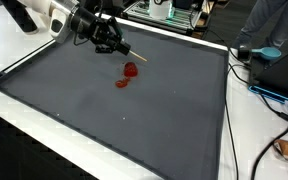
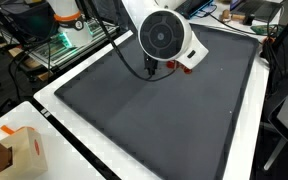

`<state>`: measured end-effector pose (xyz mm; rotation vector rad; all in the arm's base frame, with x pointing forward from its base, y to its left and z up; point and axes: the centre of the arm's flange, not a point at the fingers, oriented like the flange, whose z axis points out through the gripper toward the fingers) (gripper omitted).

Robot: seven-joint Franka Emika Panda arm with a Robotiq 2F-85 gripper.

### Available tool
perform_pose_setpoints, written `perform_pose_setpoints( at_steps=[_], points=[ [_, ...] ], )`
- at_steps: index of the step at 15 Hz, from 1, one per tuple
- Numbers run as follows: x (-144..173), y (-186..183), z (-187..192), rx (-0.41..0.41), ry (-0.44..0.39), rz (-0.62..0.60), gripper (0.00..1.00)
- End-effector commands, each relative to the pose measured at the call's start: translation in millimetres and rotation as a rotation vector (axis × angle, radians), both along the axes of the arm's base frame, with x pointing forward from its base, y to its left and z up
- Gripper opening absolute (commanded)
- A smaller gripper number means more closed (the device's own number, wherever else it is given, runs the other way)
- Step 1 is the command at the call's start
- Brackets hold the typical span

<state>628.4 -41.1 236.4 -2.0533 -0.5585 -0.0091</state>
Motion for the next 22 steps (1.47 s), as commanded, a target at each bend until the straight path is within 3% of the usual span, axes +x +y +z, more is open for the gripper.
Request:
perform_pose_setpoints(
  at_steps=[1,12,22],
  points=[
    [8,-3,-12,0.024,0.002,-0.024,0.03],
    [19,-5,-26,0.021,0.029,-0.044,0.03],
    [25,-11,-12,-0.024,0.061,-0.066,0.03]
  ],
)
